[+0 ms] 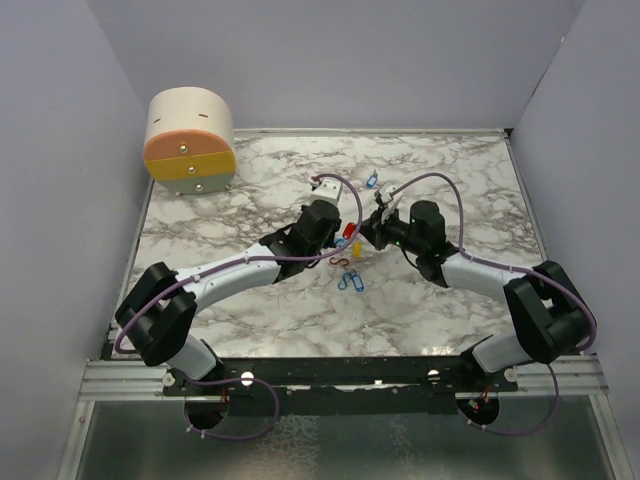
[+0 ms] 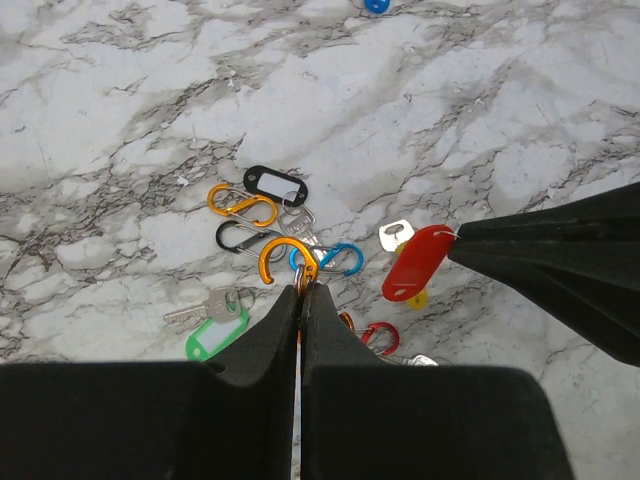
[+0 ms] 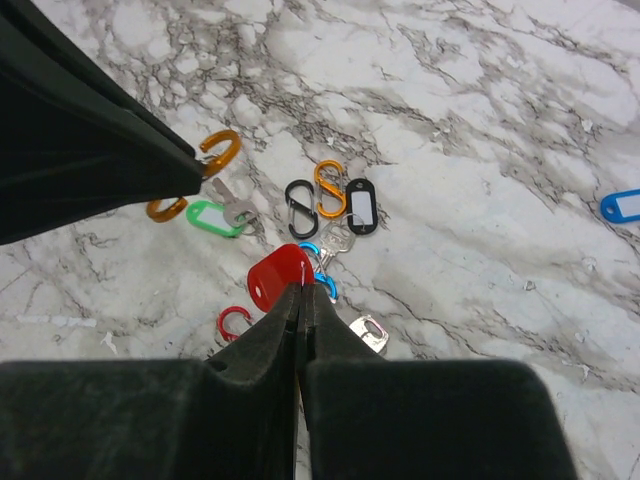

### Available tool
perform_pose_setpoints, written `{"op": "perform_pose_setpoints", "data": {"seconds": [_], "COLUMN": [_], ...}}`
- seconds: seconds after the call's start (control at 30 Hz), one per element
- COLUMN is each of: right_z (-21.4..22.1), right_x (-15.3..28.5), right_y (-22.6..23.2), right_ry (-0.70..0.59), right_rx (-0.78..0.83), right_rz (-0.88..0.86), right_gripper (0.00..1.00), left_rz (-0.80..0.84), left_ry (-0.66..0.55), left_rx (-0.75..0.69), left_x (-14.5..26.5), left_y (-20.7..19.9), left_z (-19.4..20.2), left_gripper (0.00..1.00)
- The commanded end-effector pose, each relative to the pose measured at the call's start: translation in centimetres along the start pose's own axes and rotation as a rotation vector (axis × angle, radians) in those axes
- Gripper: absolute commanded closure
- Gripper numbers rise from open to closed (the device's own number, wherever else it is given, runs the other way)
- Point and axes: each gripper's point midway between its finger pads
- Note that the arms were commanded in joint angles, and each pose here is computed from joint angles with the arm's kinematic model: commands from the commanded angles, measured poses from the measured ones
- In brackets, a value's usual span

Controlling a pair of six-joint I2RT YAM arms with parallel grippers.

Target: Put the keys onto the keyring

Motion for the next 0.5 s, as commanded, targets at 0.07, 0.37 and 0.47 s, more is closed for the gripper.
{"op": "perform_pose_setpoints", "data": {"seconds": [0.07,0.37,0.47], "right_z": [1.5,4.7,5.4], "right_x": [-1.1,-2.1,-2.3], "right_y": [-1.2,-3.7,-4.3], "right_ry": [0.110,0.267,0.302], "right_rx": [-0.061,-0.209,-0.240], "right_rz": [0.059,0.209,0.251], "right_gripper": [0.99,0.99,0.99], "left_rz": [0.025,0.023,0.022], "left_ry": [-0.033,-0.037,-0.040], "left_rx": [0.025,0.022,0.023], "left_x": [1.6,2.1,2.2], "left_y": [0.0,0.3,0.4], "left_z": [-1.6,-1.6,-1.7], "left_gripper": [1.00,1.00,1.00]}}
Point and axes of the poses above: each gripper's point midway between its finger pads, its own x axis back along the fingers, its own y axis along the line the jaws close on, z = x × y, and after that the axes turned 3 degrees about x, right-handed
